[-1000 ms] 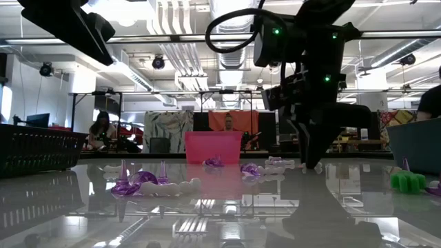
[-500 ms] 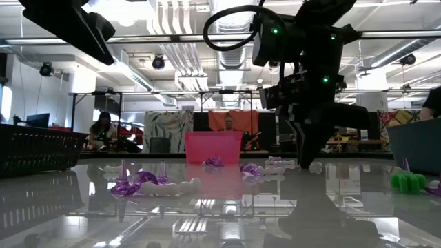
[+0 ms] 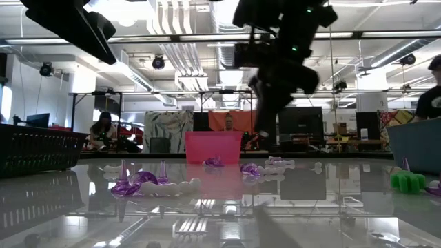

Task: Sort Halloween decoration
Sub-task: Put the bone toy into the red bin

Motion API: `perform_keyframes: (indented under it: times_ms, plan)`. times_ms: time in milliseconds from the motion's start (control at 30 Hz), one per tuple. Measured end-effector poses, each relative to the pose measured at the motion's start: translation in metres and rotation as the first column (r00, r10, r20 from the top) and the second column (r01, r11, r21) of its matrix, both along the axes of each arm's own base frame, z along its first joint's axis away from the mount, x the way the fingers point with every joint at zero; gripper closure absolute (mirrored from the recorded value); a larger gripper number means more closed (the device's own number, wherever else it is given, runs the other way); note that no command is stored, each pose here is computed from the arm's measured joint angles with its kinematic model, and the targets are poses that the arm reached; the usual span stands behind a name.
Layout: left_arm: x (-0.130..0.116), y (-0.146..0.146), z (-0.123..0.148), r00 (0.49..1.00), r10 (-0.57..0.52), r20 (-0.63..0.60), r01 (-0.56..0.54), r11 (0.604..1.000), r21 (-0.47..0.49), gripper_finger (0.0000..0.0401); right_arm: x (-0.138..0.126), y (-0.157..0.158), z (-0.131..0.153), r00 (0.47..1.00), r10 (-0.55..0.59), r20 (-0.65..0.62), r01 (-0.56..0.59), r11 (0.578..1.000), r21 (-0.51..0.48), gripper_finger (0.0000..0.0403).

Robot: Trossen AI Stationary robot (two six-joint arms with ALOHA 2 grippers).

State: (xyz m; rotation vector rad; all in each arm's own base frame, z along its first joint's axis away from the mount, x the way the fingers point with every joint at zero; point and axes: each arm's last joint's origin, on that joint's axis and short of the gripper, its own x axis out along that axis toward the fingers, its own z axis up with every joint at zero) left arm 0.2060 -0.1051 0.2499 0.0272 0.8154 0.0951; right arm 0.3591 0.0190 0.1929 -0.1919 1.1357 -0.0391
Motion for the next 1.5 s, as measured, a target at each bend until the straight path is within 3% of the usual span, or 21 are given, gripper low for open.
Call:
perform_keyframes:
  times_ms: [133,267,400,567,667,933,1167,1500]
  plan:
    - [0.0,0.0,0.0,1.0,0.001,0.001,-0.001,1.0,0.0,0.0303,0.015,-0.018,0.014,0.991,-0.005,0.133,0.007,1.0,-0.018,0.0394]
    - [0.0,0.0,0.0,1.0,0.001,0.001,-0.001,1.0,0.0,0.0303,0.028,-0.047,0.026,0.95,-0.033,0.31,0.038,0.999,-0.01,0.0394]
    - [0.0,0.0,0.0,1.0,0.001,0.002,-0.001,1.0,0.0,0.0303,0.035,-0.083,0.032,0.884,-0.076,0.462,0.073,0.997,0.025,0.0394]
    - [0.0,0.0,0.0,1.0,0.001,0.002,-0.001,1.0,0.0,0.0303,0.035,-0.134,0.028,0.791,-0.244,0.562,0.234,0.968,0.091,0.0394]
    - [0.0,0.0,0.0,1.0,0.001,0.003,-0.001,1.0,0.0,0.0303,0.034,-0.16,0.017,0.747,-0.345,0.569,0.321,0.936,0.146,0.0394]
    - [0.0,0.001,0.0,1.0,0.016,0.013,-0.016,1.0,0.017,0.0303,0.033,-0.197,-0.016,0.703,-0.494,0.511,0.444,0.867,0.226,0.0394]
    - [0.001,0.001,0.0,1.0,0.017,0.013,-0.017,1.0,0.018,0.0303,0.033,-0.198,-0.019,0.705,-0.503,0.5,0.451,0.862,0.231,0.0389]
    - [0.001,0.0,0.001,1.0,0.017,0.024,-0.018,1.0,0.011,0.0303,0.032,-0.197,-0.018,0.697,-0.518,0.496,0.458,0.854,0.247,0.0297]
